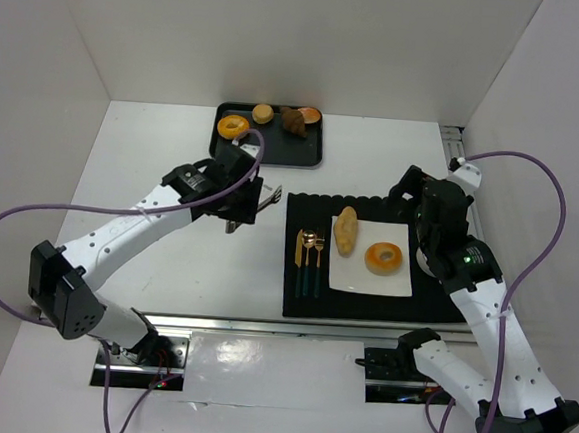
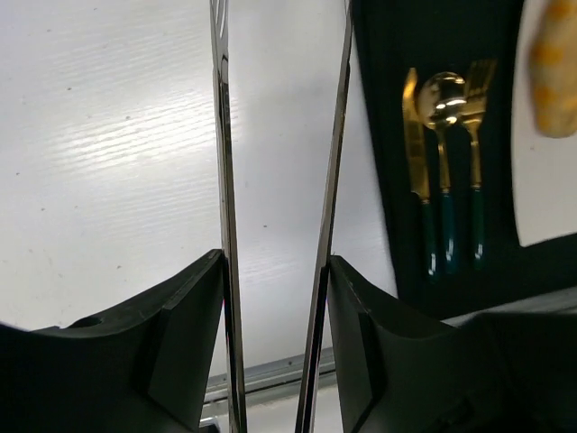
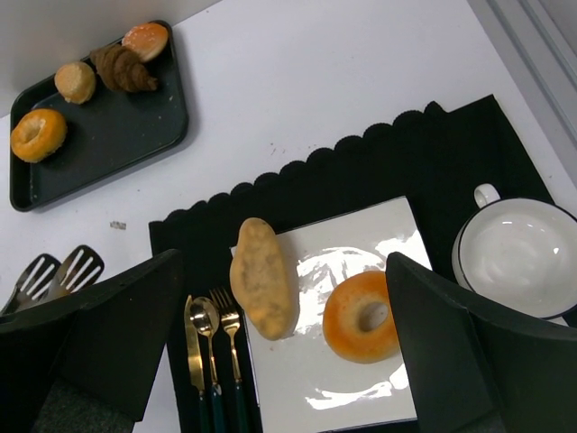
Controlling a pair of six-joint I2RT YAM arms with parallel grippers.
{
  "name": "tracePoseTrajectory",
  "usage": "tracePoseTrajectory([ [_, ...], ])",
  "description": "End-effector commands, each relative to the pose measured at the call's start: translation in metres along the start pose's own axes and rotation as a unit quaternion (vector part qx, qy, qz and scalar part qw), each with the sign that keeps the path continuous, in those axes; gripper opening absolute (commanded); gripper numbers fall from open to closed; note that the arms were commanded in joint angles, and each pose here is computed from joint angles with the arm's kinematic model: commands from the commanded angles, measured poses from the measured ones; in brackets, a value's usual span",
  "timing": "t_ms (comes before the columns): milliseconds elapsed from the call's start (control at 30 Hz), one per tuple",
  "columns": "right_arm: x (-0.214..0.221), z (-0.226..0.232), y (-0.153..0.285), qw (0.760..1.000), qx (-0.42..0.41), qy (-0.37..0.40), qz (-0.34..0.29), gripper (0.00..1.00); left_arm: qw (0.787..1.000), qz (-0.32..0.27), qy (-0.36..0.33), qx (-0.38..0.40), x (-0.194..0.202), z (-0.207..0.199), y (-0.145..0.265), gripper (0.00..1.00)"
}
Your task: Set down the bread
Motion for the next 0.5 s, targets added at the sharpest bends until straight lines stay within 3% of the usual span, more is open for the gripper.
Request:
tracePoseTrajectory([
  [0,-0.009,0.004,0.001,1.0,-0.009,-0.008,-0.015,1.0,0.994,-0.081,0.058,-0.038,-0.024,0.015,0.011,0.59],
  [233,-0.007,0.005,-0.001,1.0,-0.01,-0.006,-0.01,1.0,0.981,-0.141,0.125,-0.034,-0.091,0.053,0.016,0.59],
  [467,-0.002,0.008,-0.007,1.0,-0.012,-0.003,-0.003,1.0,0.979,-0.122,0.161,-0.008,-0.152,0.068,-0.039,0.61],
])
Point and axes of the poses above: each gripper's point midway between its finger pads, its own y axis back along the fingers, its own z axis along the line the jaws close on, x = y × z, the point moved 5 cm from there along y, back along the fingers, and after that the axes turned 2 degrees about -y, right-handed, at the moved point
